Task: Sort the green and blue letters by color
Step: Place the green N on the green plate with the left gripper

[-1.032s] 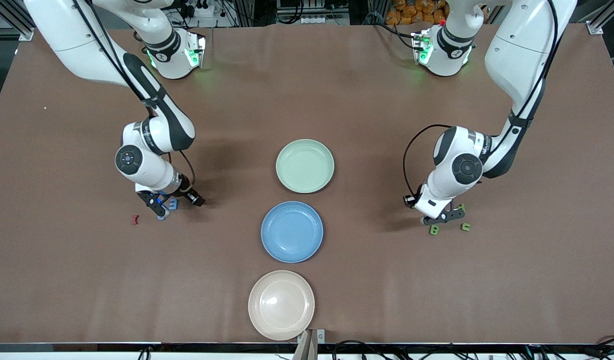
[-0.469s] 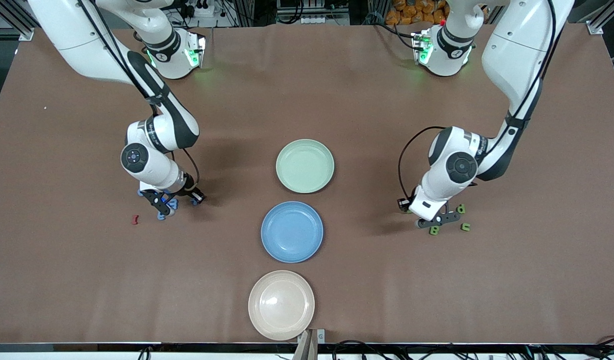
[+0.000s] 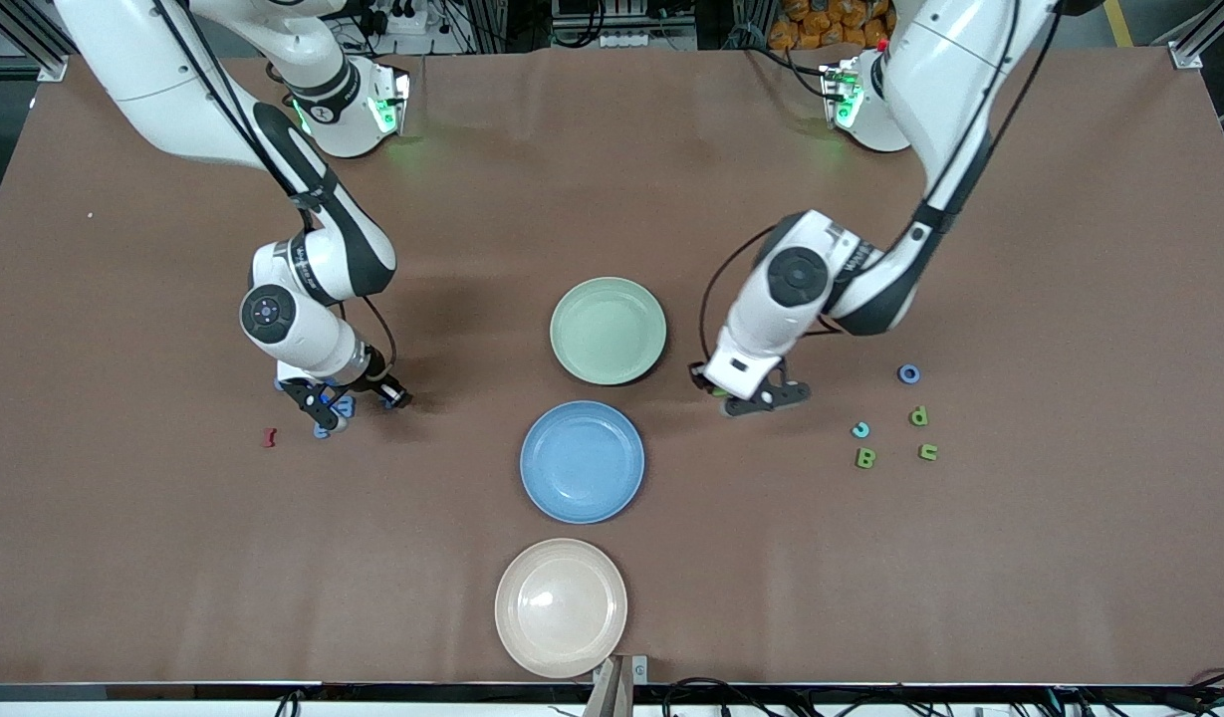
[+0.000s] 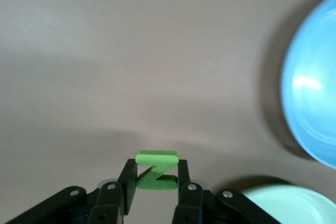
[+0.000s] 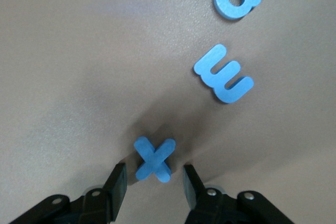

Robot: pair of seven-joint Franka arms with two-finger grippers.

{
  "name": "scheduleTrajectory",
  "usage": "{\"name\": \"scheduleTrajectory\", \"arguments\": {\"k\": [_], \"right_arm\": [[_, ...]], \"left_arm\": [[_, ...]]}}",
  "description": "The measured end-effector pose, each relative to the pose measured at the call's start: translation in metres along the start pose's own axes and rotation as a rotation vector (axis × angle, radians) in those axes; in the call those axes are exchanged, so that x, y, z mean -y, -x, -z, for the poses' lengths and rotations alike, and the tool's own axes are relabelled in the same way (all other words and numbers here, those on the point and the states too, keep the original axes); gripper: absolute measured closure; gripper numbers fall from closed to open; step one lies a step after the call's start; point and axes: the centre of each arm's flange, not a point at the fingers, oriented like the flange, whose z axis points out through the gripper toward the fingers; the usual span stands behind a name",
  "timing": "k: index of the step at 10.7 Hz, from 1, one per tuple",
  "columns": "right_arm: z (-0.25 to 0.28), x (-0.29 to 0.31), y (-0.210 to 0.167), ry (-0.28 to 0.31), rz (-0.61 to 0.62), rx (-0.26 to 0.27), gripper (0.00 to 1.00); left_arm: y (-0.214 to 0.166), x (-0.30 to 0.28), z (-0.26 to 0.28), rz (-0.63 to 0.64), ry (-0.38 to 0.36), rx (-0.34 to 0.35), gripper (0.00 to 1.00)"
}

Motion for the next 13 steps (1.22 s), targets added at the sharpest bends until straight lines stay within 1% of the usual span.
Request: {"name": "scheduleTrajectory", "arguments": {"k": [3,4,5,6,7,8,10,11,12,13], "right_arm": [[0.0,-0.003,-0.004,-0.001,-0.003,-0.006,0.46],[0.0,-0.003,-0.005,0.001,0.003,-0.011,0.5],[0.0,-0.003,-0.004,0.002,0.011,-0.014,0.52],[0.001,-0.002,-0.005,0.0,0.021,-0.023,0.58],[0.002,-0.001,-0.005,-0.006,0.025,-0.03,0.68],[0.002,-0.001,-0.005,-0.006,0.025,-0.03,0.69],[0.002,-0.001,-0.005,-0.006,0.025,-0.03,0.69],[0.002,-0.001,-0.005,-0.006,0.025,-0.03,0.69],[0.003,-0.001,-0.006,-0.007,0.025,-0.032,0.69],[0.006,0.0,-0.008,-0.007,0.026,-0.036,0.71]], "left_arm": [[0.063,-0.058,0.003,0.061,0.016,0.006,0.65],[0.08,-0.074,0.005,0.079,0.025,0.006,0.65],[0.094,-0.088,0.008,0.102,0.035,0.006,0.65],[0.106,-0.099,0.01,0.118,0.041,0.007,0.65],[0.115,-0.105,0.01,0.126,0.042,0.009,0.62],[0.116,-0.106,0.01,0.136,0.042,0.01,0.49],[0.105,-0.104,0.012,0.157,0.046,-0.001,0.24],[0.093,-0.102,0.017,0.173,0.055,-0.013,0.11],[0.075,-0.099,0.026,0.194,0.07,-0.031,0.0],[0.05,-0.094,0.038,0.216,0.089,-0.055,0.0]]}}
